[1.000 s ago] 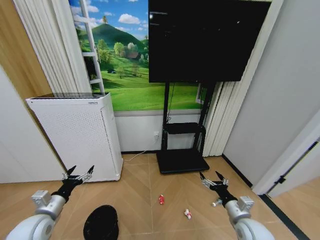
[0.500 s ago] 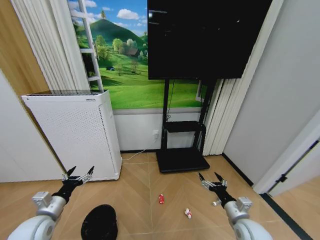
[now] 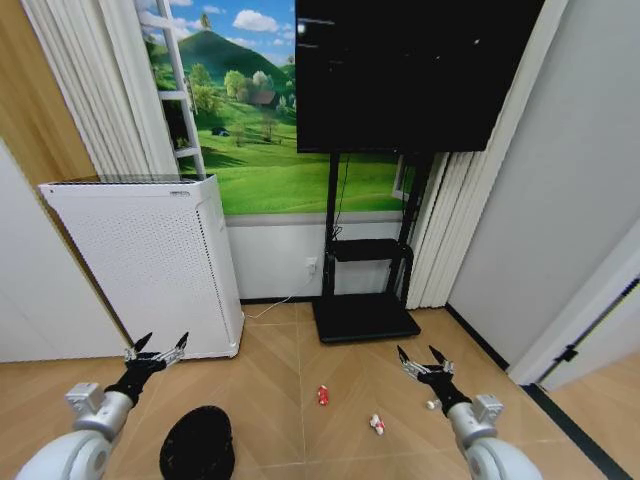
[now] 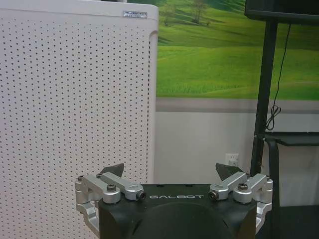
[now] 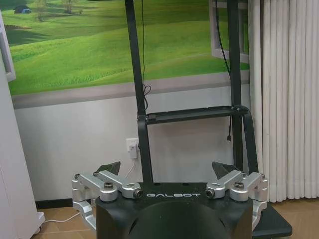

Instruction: Pick up the trash bin and place the garbage on the floor into it.

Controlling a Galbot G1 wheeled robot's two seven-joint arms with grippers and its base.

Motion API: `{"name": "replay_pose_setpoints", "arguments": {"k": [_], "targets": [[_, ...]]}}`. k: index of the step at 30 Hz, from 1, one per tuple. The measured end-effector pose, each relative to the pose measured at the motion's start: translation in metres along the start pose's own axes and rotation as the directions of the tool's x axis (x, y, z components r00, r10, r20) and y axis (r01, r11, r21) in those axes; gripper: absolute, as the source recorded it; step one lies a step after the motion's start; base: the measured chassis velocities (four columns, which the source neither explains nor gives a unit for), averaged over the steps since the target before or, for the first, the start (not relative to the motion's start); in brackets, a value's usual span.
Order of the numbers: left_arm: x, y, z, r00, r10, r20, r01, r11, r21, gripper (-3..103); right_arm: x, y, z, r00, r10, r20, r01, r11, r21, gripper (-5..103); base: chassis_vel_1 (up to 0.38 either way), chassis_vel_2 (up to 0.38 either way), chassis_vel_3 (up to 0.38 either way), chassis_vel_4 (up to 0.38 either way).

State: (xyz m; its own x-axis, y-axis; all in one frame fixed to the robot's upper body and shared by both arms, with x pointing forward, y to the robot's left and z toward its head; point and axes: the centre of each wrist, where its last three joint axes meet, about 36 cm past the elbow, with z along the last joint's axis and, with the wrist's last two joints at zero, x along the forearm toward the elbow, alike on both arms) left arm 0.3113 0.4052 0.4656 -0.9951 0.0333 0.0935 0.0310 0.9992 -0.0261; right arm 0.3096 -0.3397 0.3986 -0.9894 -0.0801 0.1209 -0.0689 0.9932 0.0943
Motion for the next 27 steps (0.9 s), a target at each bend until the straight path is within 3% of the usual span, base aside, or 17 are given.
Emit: {"name": "replay_pose_setpoints", "arguments": {"k": [27], "targets": [[0.0079, -0.0064, -0.0025, 1.0, -0.004, 0.007, 0.004, 1.0, -0.004, 100, 0.0008, -0.0059, 0.0089, 1.0, -0.003, -0.007, 0.003, 1.0, -0.004, 100, 0.0, 0.0, 0.0, 0.0]]}}
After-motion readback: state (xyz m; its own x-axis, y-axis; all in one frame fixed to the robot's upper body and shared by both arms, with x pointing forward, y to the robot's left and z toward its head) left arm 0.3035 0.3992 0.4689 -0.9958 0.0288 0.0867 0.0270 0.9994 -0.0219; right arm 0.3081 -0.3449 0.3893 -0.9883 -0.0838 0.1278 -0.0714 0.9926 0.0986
